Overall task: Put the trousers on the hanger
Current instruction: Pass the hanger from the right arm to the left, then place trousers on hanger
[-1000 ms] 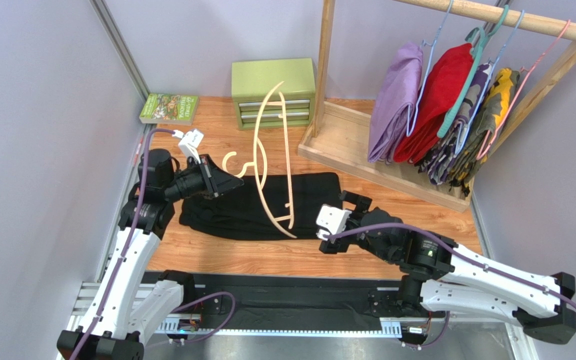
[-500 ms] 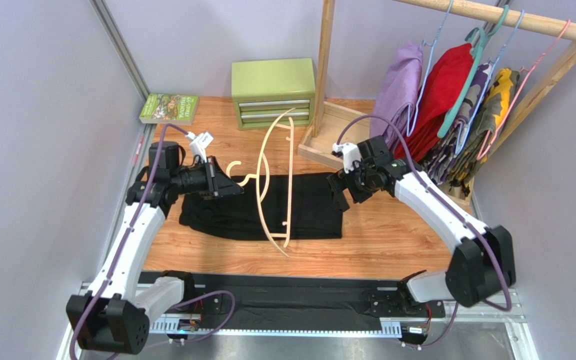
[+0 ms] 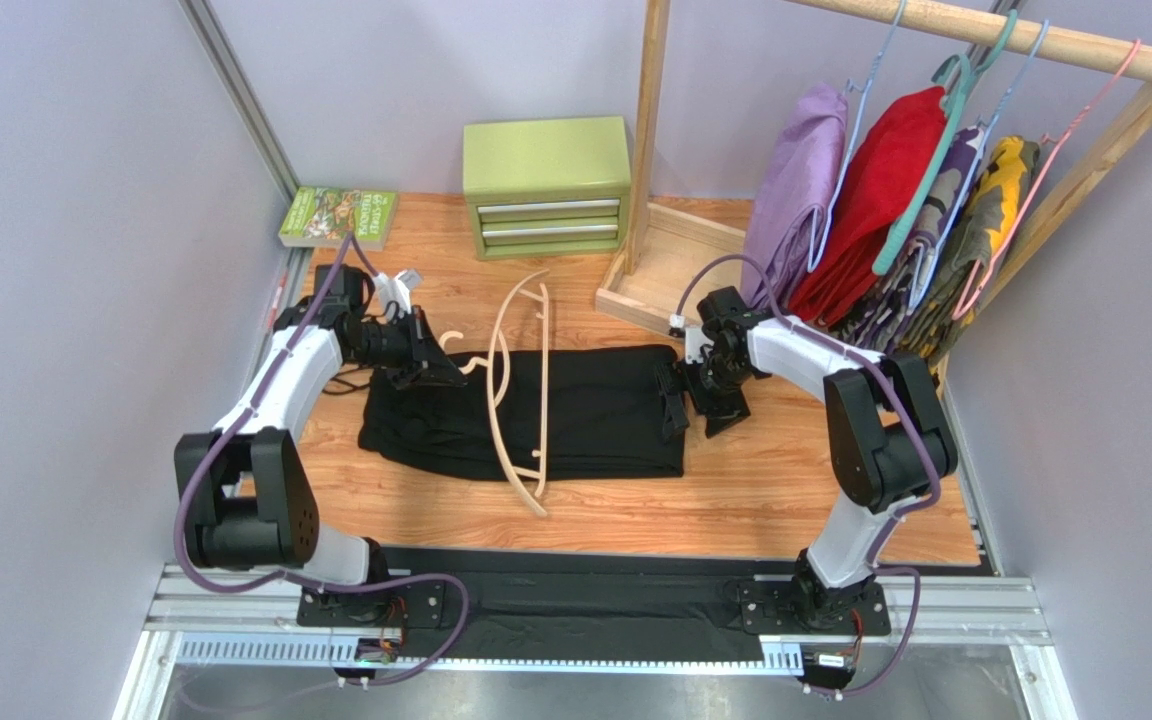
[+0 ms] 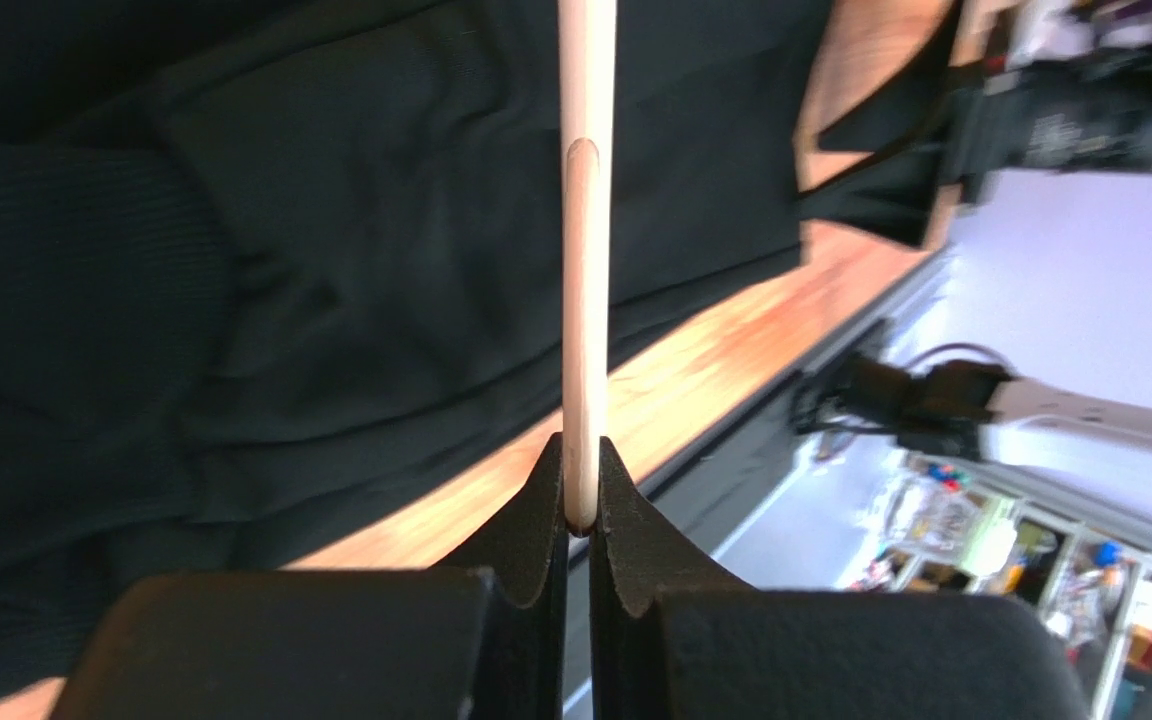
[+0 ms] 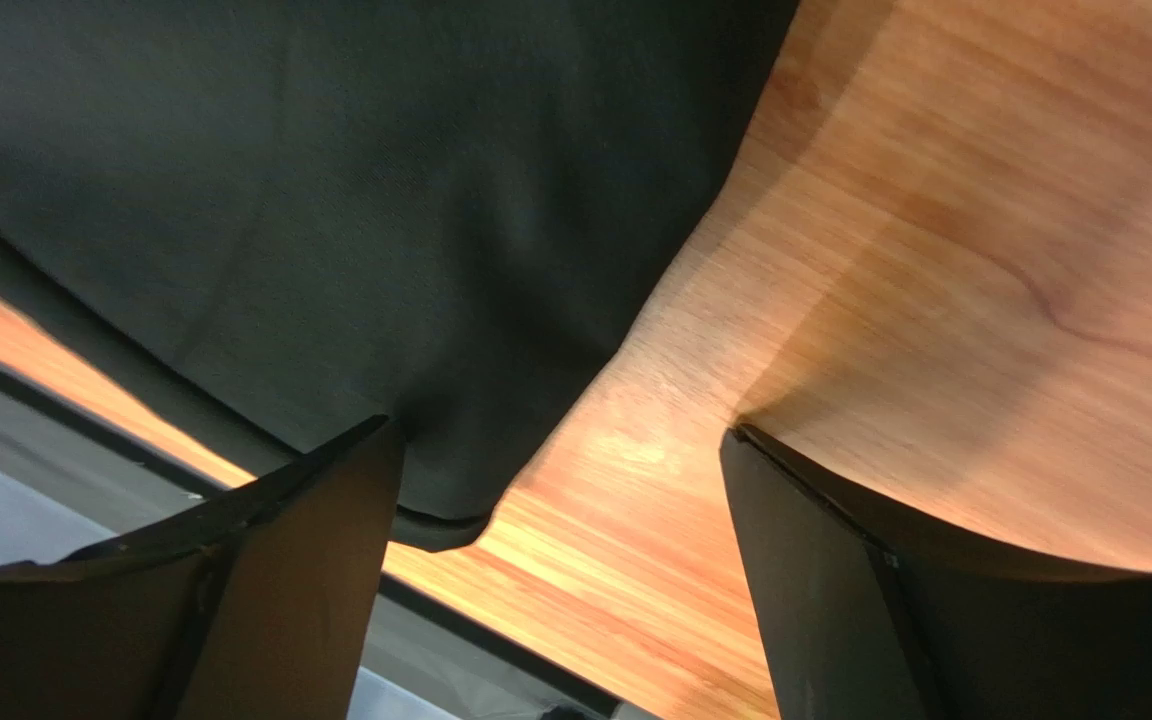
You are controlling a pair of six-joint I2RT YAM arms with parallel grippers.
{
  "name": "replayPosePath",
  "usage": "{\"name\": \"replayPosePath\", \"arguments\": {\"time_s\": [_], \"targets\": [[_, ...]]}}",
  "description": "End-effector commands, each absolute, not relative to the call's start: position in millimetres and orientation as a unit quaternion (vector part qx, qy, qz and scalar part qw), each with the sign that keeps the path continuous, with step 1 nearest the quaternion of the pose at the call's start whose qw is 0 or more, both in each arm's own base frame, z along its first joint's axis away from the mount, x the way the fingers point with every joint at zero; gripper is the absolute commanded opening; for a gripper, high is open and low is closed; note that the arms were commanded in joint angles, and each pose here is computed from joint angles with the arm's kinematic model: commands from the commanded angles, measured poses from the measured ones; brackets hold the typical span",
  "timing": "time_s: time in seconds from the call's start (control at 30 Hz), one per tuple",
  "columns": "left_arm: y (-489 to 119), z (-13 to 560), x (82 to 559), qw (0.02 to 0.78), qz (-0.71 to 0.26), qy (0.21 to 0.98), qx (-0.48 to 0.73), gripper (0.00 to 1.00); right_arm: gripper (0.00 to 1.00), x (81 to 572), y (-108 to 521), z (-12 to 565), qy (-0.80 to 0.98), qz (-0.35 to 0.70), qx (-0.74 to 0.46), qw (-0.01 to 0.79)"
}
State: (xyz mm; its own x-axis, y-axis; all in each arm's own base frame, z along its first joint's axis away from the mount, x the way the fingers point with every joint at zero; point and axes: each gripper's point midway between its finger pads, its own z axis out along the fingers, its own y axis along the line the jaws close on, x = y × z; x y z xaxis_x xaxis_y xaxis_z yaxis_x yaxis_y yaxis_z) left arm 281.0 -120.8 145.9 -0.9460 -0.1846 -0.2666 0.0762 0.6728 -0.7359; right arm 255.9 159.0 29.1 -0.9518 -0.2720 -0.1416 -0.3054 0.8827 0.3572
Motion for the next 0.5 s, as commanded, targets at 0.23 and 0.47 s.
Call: {"name": "replayPosePath", "arguments": {"time_s": [0.23,0.47], "targets": [[-97,118,288,0.177,-0.324,0.929,0.004,0.00,0.64,272,192,3,0.959,0.260,-0.107,0.034],[-99,144,279,0.210,-0.331,0.920,0.015,0.00,0.00,274,197,16,0.952,0.282,-0.107,0.056]]}}
